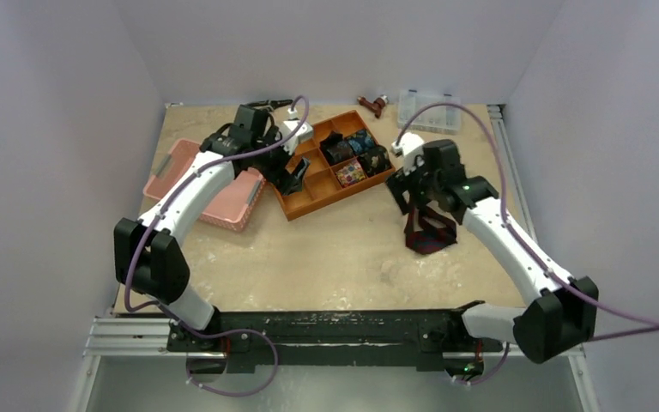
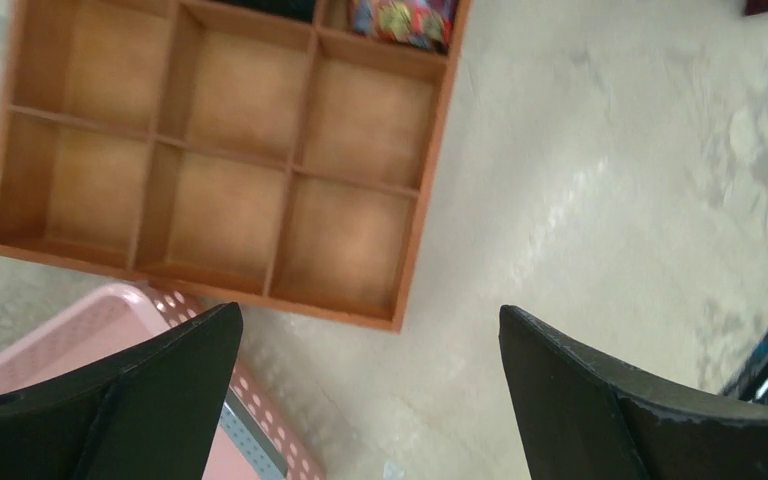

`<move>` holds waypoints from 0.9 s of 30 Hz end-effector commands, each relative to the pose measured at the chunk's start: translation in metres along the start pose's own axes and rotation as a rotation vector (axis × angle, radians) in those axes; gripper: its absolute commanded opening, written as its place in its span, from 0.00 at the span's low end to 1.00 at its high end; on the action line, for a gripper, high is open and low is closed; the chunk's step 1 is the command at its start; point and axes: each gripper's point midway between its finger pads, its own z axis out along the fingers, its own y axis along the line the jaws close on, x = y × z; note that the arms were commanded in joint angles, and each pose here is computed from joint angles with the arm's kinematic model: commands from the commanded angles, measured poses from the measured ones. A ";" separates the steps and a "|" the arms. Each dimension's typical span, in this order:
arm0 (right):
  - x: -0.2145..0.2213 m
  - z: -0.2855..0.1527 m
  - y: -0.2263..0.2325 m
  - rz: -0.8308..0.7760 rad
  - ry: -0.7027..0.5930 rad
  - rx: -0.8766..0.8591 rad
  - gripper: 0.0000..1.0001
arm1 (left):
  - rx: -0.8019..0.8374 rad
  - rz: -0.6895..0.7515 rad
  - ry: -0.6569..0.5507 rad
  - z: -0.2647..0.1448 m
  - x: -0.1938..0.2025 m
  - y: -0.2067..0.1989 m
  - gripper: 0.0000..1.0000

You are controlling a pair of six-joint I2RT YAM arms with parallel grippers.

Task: Roll the ties
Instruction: Place the tie at the center of the board.

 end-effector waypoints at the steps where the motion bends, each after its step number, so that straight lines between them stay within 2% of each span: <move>1: -0.003 -0.012 0.076 -0.156 -0.002 -0.352 0.90 | 0.151 0.171 0.068 -0.006 0.023 -0.025 1.00; 3: -0.010 -0.018 0.081 -0.119 0.001 -0.402 0.94 | 0.271 0.185 0.071 -0.002 0.036 -0.049 1.00; 6: -0.012 -0.022 0.058 -0.073 0.002 -0.363 0.93 | 0.351 0.206 0.136 0.016 0.059 -0.073 0.99; 8: -0.003 -0.020 0.042 -0.047 0.038 -0.321 0.91 | 0.368 0.198 0.203 0.033 0.073 -0.079 0.95; 13: 0.037 -0.012 0.003 0.027 0.178 -0.181 0.80 | 0.358 0.039 0.295 0.073 0.079 -0.070 0.80; 18: 0.059 0.001 -0.025 0.056 0.268 -0.046 0.76 | 0.216 -0.047 0.358 0.102 0.076 -0.029 0.75; 21: 0.066 0.009 -0.036 0.051 0.309 0.002 0.76 | 0.054 -0.118 0.383 0.114 0.075 0.023 0.72; 23: 0.069 0.014 -0.042 0.040 0.334 0.022 0.75 | 0.006 -0.205 0.411 0.113 0.074 0.050 0.73; 27: 0.068 0.023 -0.043 0.027 0.346 -0.001 0.71 | -0.071 -0.273 0.347 0.112 0.062 0.096 0.79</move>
